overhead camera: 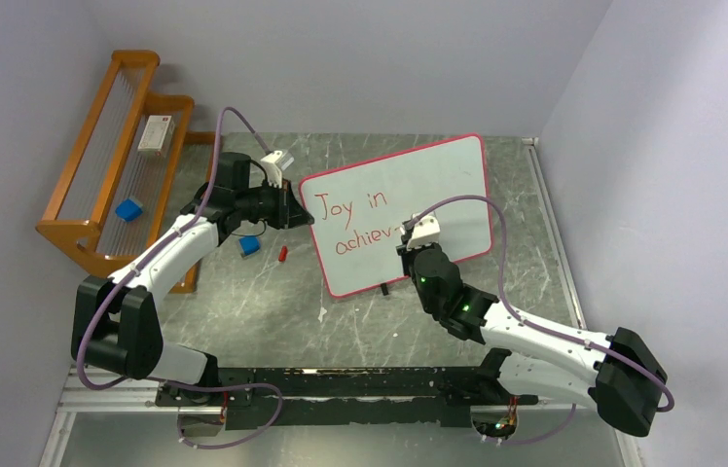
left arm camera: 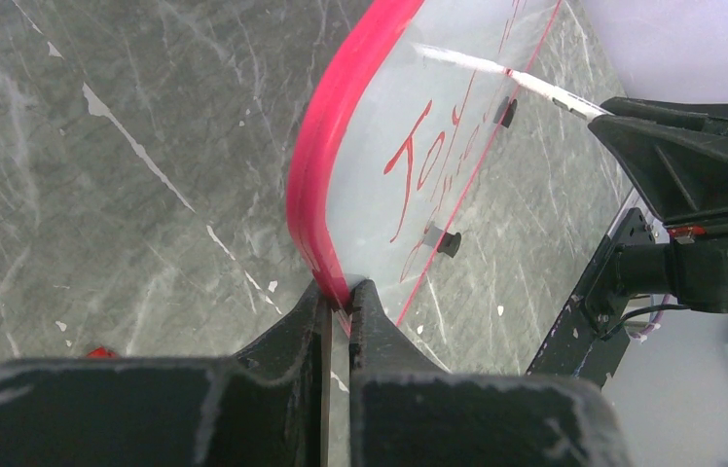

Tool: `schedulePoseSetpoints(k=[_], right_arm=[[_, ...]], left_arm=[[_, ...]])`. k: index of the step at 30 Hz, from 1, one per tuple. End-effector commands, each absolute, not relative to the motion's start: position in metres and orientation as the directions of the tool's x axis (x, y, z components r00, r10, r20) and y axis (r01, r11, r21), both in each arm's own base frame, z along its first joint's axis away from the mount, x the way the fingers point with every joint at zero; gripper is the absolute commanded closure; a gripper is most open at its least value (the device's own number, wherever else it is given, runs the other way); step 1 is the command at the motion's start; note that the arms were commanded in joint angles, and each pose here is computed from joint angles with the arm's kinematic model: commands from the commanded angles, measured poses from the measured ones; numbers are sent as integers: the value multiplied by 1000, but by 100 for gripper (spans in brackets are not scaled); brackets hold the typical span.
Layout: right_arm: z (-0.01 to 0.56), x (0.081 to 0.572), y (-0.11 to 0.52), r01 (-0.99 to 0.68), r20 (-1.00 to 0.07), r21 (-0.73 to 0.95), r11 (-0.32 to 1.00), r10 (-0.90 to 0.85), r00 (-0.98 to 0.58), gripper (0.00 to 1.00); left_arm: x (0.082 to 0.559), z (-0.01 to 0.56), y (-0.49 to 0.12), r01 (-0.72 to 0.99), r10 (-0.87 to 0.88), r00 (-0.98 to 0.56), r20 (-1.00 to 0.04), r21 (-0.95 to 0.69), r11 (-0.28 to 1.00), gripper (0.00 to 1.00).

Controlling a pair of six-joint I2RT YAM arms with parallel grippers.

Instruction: Write a sentence on the whiteboard

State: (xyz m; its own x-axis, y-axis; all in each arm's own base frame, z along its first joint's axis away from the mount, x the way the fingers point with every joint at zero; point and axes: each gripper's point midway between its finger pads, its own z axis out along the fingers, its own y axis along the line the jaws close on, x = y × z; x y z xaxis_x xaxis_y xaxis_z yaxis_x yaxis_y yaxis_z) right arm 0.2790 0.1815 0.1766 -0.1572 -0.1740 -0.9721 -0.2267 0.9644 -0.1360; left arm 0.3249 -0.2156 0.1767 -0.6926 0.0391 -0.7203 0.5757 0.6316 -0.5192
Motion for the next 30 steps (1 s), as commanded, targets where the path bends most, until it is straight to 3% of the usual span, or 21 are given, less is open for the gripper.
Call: schedulePoseSetpoints(k=[1,30], right_arm=[[182,283,175,-183,-978,-119,976,-147,-147,100],[187,287,199,-284,-980,-107,953,-150,-133,100]], left_arm=[[338,150,-194,524,70,-694,-716,-437,731,95],[338,151,-194,525,70,-693,-718,-436,731,95]])
